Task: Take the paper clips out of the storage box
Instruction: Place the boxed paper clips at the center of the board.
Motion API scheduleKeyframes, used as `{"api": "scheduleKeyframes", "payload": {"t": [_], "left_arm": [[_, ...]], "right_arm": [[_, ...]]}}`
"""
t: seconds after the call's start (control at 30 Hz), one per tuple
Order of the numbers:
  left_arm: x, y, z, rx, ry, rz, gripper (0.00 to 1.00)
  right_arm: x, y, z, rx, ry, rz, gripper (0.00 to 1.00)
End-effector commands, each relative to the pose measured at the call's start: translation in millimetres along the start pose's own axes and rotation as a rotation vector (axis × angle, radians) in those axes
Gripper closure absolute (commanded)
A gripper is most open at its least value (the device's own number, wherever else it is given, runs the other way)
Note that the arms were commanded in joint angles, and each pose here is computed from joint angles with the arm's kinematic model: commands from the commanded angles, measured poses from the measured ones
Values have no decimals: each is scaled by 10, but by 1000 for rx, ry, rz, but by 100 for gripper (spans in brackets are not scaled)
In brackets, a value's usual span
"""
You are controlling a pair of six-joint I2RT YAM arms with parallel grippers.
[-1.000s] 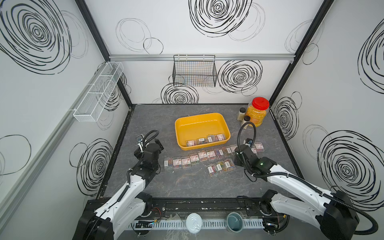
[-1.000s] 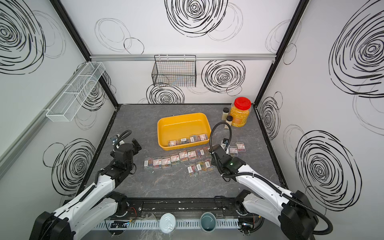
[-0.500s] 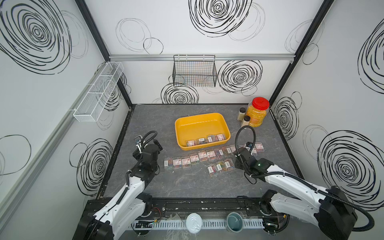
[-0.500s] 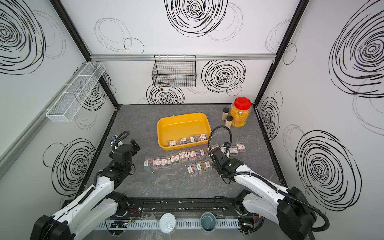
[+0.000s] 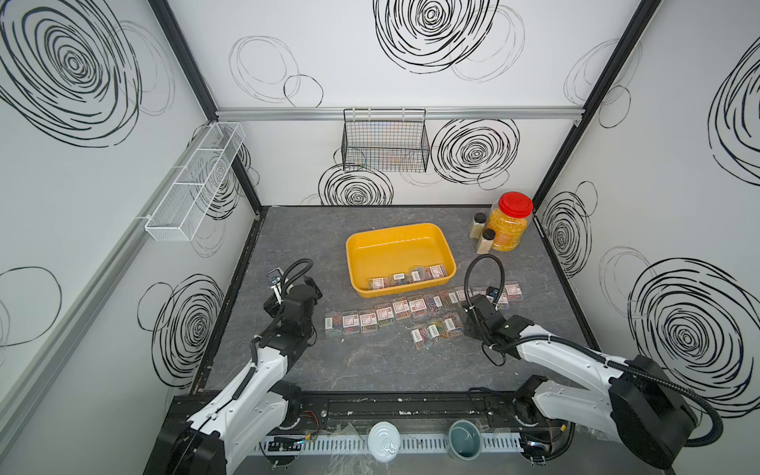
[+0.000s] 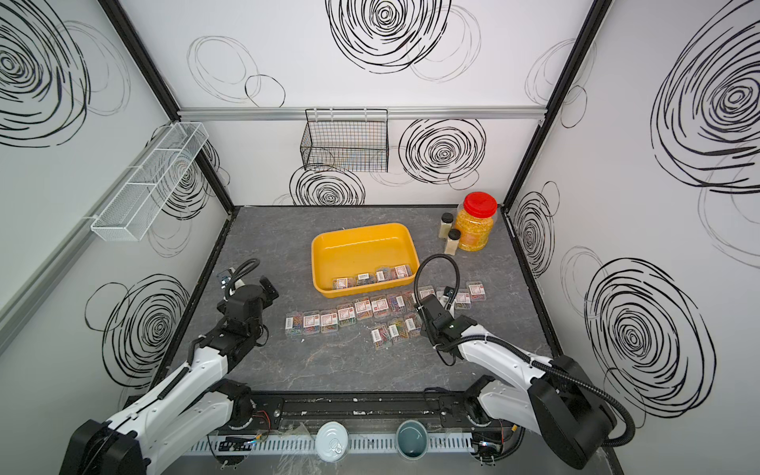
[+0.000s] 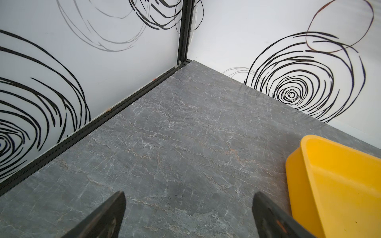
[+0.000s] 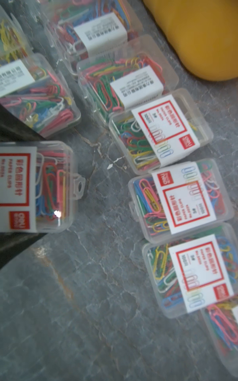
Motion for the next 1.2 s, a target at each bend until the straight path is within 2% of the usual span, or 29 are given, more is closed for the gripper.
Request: {"api": "scheduleKeyframes", "payload": {"t": [0.0,0.37,0.6,0.9,1.17], "left_arm": [[-8,5,-53,-16,-32,6,1],[-16,5,-47,-13,-28,8,1],[-24,7,-49,-12,-27,11,1],[-23,4,-45,-13,-27,14,1],[-39,-1,-47,-13,-21,15,1]], "right_arm": [[-10,-13,-38,-11,42,-45,54],[-4,56,-119,-4,59,-61,52],[-4,87,-147,-1,61,-46,41],[-12,100,-197,9,83,-69,35],[10,58,-213,13,88,-133,34]]}}
Point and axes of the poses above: each gripper's point midway between its finger pads, its own y axis out along the fingers, its own x axis along the line the jaws close on, z = x × y, the point moved 8 cm from there along -y, back along the fingers, and after that the axes turned 8 degrees about y, right-handed, at the moved point
